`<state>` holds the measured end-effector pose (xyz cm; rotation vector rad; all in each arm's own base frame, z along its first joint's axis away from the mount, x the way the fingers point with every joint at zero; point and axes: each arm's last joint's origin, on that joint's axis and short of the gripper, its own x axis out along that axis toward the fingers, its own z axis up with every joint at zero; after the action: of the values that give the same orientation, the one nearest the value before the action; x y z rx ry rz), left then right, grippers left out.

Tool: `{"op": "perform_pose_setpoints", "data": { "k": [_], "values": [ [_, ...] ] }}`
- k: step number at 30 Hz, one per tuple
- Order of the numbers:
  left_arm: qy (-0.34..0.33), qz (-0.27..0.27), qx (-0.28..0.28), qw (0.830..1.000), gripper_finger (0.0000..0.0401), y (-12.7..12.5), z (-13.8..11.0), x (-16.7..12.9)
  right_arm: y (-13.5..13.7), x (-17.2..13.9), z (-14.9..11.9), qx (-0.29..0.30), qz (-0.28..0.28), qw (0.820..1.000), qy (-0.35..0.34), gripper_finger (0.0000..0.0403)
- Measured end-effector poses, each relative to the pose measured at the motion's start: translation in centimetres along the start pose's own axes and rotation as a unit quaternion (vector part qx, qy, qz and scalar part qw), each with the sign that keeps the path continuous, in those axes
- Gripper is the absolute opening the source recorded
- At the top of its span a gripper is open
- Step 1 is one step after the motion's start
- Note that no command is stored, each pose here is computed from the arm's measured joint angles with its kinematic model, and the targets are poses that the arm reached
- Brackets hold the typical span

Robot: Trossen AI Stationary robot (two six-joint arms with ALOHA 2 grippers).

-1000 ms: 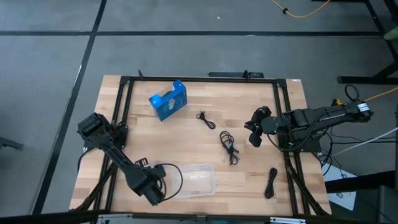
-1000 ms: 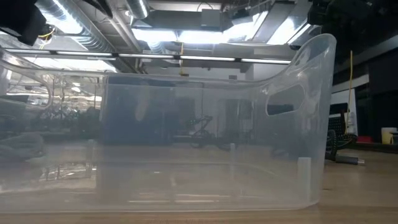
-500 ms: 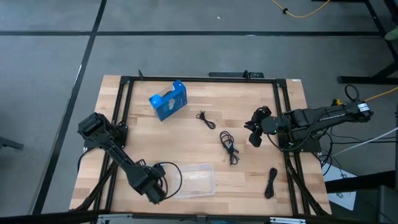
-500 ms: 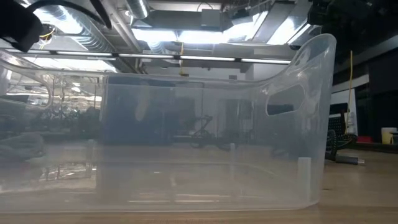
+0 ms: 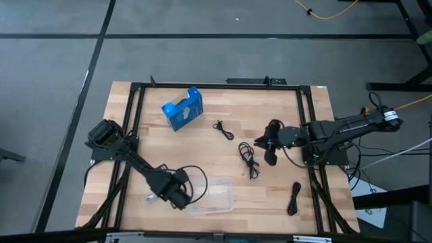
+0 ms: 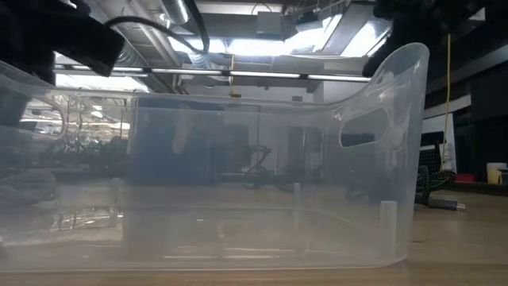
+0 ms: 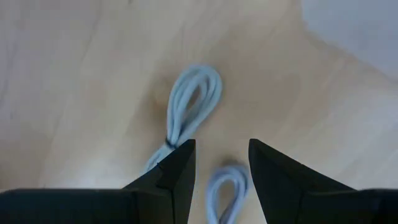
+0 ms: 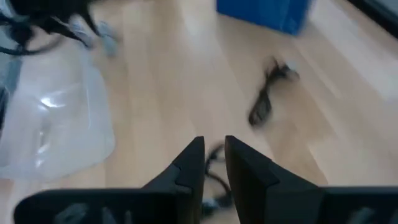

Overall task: Pick and place USB-C Cables
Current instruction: Put the top black charger cable into the transparent bin

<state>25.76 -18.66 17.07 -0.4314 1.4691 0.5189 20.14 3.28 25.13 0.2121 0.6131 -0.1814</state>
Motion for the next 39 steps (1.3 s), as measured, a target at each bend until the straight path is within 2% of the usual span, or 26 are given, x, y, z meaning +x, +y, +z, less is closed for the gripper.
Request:
{"op": "perform_pose_setpoints", "data": {
  "k": [5, 9, 12, 15, 19, 23, 29, 34, 39],
  "values": [
    [0.039, 0.051, 0.001, 0.998, 0.0143, 1.3, -0.8, -0.7, -0.1, 1.1, 1.0, -0.025, -0.014, 0.999, -0.023, 0.0068],
    [0.031, 0.053, -0.008, 0.998, 0.0143, 2.0, -1.5, -2.1, -0.8, 0.7, 4.6, -0.034, -0.052, 0.996, -0.063, 0.0068],
    [0.002, 0.039, -0.003, 0.999, 0.0143, 2.4, -1.8, -3.3, -1.6, 0.2, 7.7, -0.042, -0.065, 0.995, -0.060, 0.0068],
    [-0.044, 0.025, 0.003, 0.999, 0.0143, 2.9, -2.1, -4.7, -2.7, 0.2, 10.1, -0.039, -0.080, 0.996, -0.017, 0.0068],
    [-0.099, 0.017, 0.005, 0.995, 0.0143, 3.6, -2.1, -6.0, -4.7, 2.0, 11.3, -0.021, -0.095, 0.992, 0.079, 0.0068],
    [-0.138, 0.028, 0.006, 0.990, 0.0143, 3.8, -2.0, -6.2, -6.7, 5.5, 10.8, -0.018, -0.083, 0.985, 0.152, 0.0068],
    [-0.139, 0.041, 0.007, 0.989, 0.0143, 3.9, -1.9, -6.1, -8.3, 10.9, 8.6, -0.044, -0.058, 0.970, 0.231, 0.0068],
    [-0.147, 0.043, 0.008, 0.988, 0.0143, 3.9, -1.9, -6.1, -8.7, 14.1, 8.1, -0.057, -0.052, 0.973, 0.216, 0.0068],
    [-0.167, 0.048, 0.008, 0.985, 0.0143, 3.9, -1.8, -6.1, -8.6, 16.6, 7.7, -0.015, -0.058, 0.980, 0.188, 0.0068]
  ]
}}
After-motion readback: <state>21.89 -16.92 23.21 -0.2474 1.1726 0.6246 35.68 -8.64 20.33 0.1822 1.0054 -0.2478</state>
